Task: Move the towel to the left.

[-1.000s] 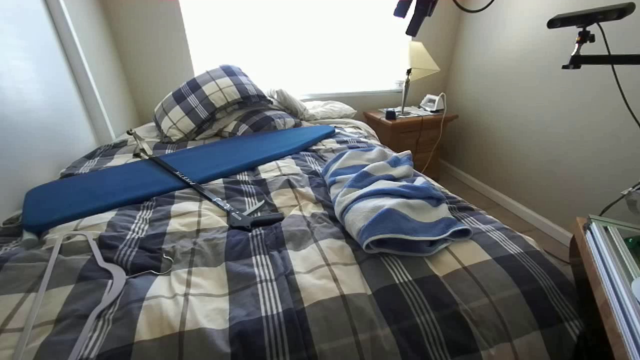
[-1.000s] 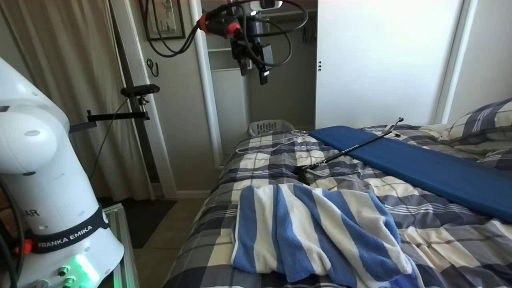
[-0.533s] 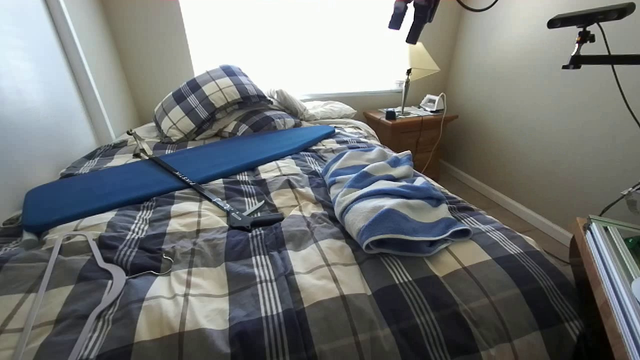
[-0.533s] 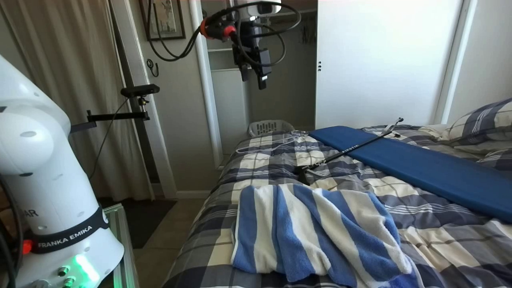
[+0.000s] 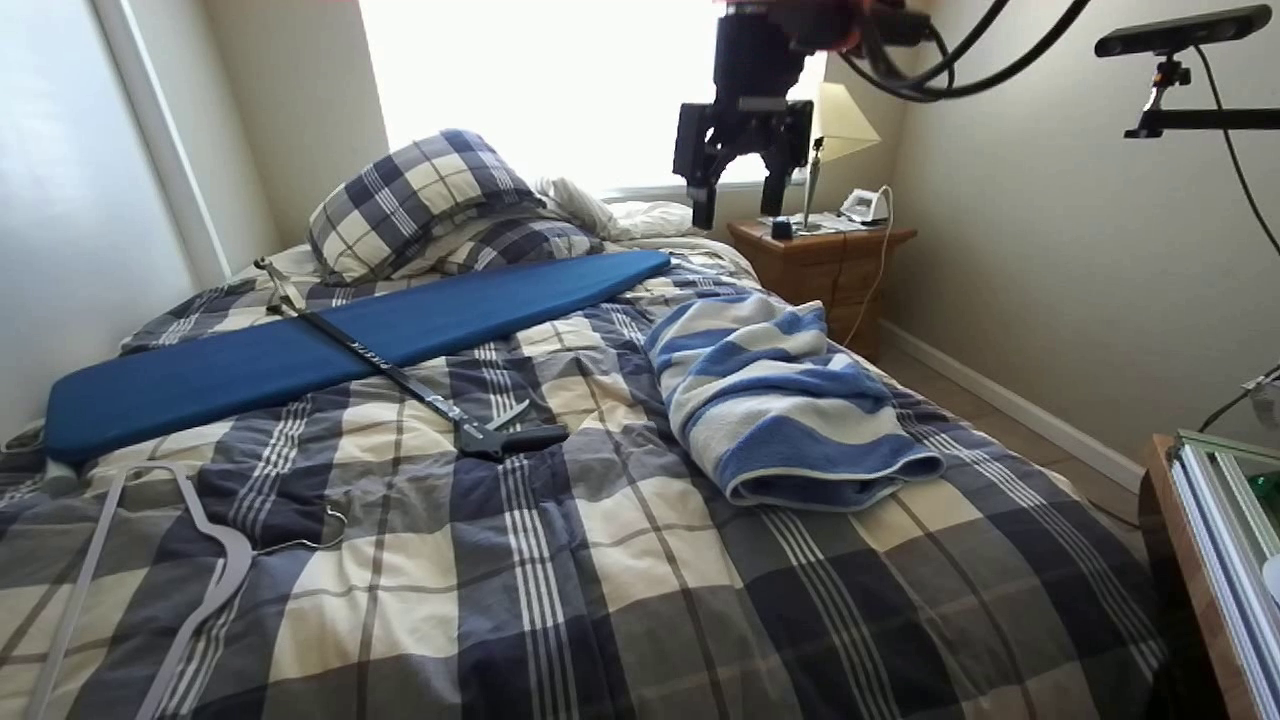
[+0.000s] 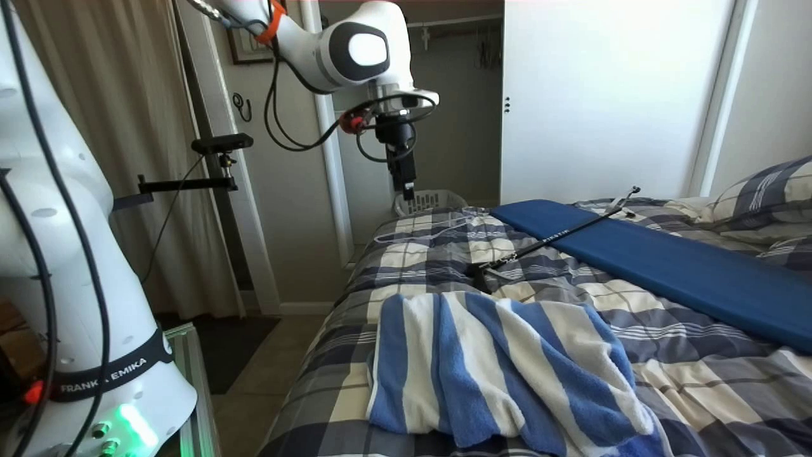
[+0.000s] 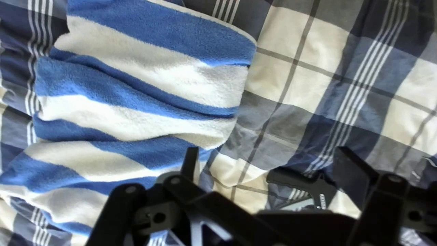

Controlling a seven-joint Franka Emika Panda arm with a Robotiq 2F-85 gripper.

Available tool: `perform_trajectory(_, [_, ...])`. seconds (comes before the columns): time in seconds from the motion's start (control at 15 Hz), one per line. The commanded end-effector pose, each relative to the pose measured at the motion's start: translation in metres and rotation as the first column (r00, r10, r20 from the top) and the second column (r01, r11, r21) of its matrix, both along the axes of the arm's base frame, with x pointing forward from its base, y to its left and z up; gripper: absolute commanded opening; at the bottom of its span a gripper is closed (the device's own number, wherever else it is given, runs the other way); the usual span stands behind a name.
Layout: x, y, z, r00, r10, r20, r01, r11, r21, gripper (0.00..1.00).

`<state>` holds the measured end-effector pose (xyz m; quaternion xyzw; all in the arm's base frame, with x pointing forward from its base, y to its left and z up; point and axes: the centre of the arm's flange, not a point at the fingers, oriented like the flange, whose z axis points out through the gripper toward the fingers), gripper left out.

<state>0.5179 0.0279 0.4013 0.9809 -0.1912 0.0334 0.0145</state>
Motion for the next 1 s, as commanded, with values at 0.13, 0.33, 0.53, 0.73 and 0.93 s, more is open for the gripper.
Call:
perform_trajectory(0.13, [0.050, 0.001, -0.103, 0.962, -0.251, -0.106, 0.233, 0.960, -0.156, 1.00])
perform_trajectory(0.33, [0.057, 0.001, -0.156, 0.915, -0.373, -0.152, 0.330, 0.911, -0.248, 1.00])
perform_trajectory(0.53, [0.060, -0.003, -0.197, 0.865, -0.457, -0.207, 0.386, 0.869, -0.309, 1.00])
perform_trajectory(0.73, [0.042, -0.006, -0.202, 0.874, -0.436, -0.216, 0.365, 0.881, -0.300, 1.00])
perform_trajectory(0.93, [0.048, -0.008, -0.212, 0.866, -0.448, -0.224, 0.372, 0.874, -0.313, 1.00])
